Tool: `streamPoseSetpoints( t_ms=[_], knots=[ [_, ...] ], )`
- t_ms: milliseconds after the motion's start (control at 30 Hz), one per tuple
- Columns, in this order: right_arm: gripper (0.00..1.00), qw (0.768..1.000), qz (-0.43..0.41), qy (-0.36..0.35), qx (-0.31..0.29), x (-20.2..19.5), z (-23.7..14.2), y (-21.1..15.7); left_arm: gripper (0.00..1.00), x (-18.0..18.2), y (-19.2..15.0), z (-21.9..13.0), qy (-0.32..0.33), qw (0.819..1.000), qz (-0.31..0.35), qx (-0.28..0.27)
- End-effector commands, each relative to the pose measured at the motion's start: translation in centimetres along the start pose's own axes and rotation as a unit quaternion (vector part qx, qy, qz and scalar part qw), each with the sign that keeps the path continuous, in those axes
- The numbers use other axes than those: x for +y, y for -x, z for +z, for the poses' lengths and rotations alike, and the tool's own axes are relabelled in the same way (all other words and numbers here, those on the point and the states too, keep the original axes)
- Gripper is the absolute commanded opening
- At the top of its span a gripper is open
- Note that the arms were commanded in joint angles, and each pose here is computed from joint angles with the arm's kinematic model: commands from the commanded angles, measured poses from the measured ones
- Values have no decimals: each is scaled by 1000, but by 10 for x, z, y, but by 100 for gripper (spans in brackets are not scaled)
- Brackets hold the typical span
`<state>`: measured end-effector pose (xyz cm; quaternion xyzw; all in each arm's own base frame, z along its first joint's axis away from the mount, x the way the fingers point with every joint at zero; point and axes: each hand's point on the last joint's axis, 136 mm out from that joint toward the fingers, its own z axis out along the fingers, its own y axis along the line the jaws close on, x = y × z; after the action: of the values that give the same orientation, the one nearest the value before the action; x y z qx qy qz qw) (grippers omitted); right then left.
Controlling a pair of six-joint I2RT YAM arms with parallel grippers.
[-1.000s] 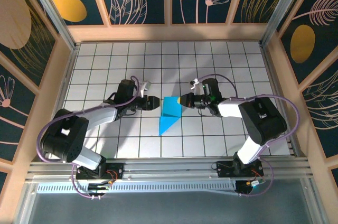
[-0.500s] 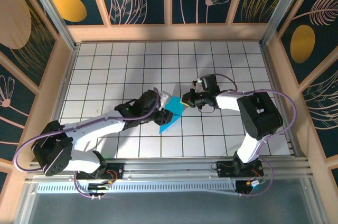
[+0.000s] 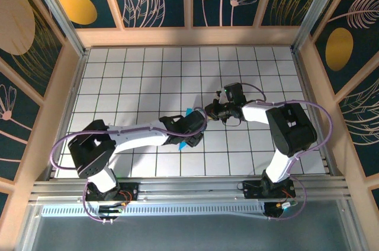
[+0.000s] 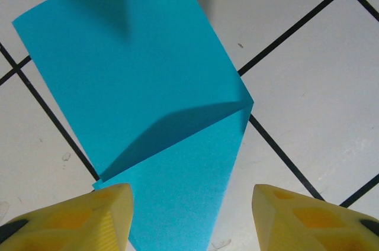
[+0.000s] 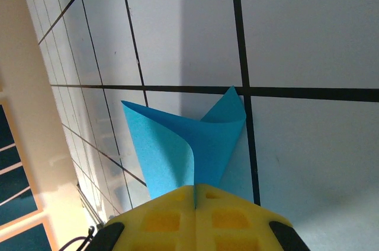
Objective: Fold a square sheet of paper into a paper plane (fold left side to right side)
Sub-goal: Fold the wing for the fifth time at the center of the table.
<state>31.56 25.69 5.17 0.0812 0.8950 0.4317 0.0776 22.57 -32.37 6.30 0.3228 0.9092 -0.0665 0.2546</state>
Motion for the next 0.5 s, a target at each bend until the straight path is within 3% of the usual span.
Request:
streamPoseSetpoints(
  t_ms=[0,467],
  knots=[
    [0,1000,11,3,1,2,-1,4,56,2,-3,2,29,999,28,12],
    [0,1000,14,-1,3,-1,-1,1,58,12,-17,28,77,995,51,36]
  ],
)
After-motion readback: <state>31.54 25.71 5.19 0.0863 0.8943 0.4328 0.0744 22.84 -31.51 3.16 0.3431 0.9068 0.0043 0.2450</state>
